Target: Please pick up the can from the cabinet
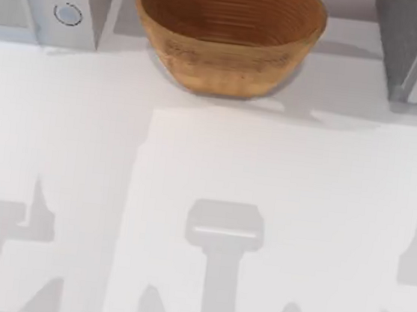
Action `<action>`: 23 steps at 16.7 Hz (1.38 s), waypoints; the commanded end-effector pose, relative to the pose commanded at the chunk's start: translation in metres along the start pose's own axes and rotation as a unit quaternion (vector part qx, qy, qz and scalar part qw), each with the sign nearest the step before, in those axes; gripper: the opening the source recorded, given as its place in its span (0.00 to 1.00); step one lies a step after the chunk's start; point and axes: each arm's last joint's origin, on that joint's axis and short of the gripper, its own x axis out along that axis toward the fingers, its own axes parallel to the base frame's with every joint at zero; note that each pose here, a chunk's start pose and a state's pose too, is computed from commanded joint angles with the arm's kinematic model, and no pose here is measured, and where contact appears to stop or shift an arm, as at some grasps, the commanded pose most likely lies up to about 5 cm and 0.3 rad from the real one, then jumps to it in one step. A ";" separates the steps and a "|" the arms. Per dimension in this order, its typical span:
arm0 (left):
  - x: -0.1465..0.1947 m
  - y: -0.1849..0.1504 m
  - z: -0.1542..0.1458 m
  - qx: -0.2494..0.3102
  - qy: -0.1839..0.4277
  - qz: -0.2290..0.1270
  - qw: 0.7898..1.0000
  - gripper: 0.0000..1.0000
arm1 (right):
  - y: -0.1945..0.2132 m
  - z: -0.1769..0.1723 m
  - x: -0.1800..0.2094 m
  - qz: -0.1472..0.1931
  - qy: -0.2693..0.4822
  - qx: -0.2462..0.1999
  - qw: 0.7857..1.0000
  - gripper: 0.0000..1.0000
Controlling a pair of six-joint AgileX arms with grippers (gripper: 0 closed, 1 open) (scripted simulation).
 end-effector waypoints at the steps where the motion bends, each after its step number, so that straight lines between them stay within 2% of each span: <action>1: 0.000 0.000 0.000 0.000 0.000 0.000 1.000 1.00 | 0.000 0.000 0.000 0.000 0.000 0.000 1.000 1.00; 4: 0.000 0.000 0.000 0.000 0.000 0.000 1.000 1.00 | 0.000 0.008 0.000 0.001 0.005 0.000 1.000 1.00; 7: 0.000 0.000 0.000 0.000 0.000 0.000 1.000 1.00 | 0.002 0.038 0.002 0.002 0.018 -0.001 1.000 1.00; 12: 0.000 0.000 0.000 0.000 0.000 0.000 1.000 1.00 | 0.008 0.137 0.020 0.003 0.023 -0.002 1.000 1.00; 18: 0.000 0.000 0.000 0.000 0.000 0.000 1.000 1.00 | 0.023 0.266 0.074 0.002 0.010 -0.002 1.000 1.00; 23: 0.000 0.000 0.000 0.000 0.000 0.000 1.000 1.00 | 0.039 0.330 0.125 0.001 0.001 0.000 1.000 1.00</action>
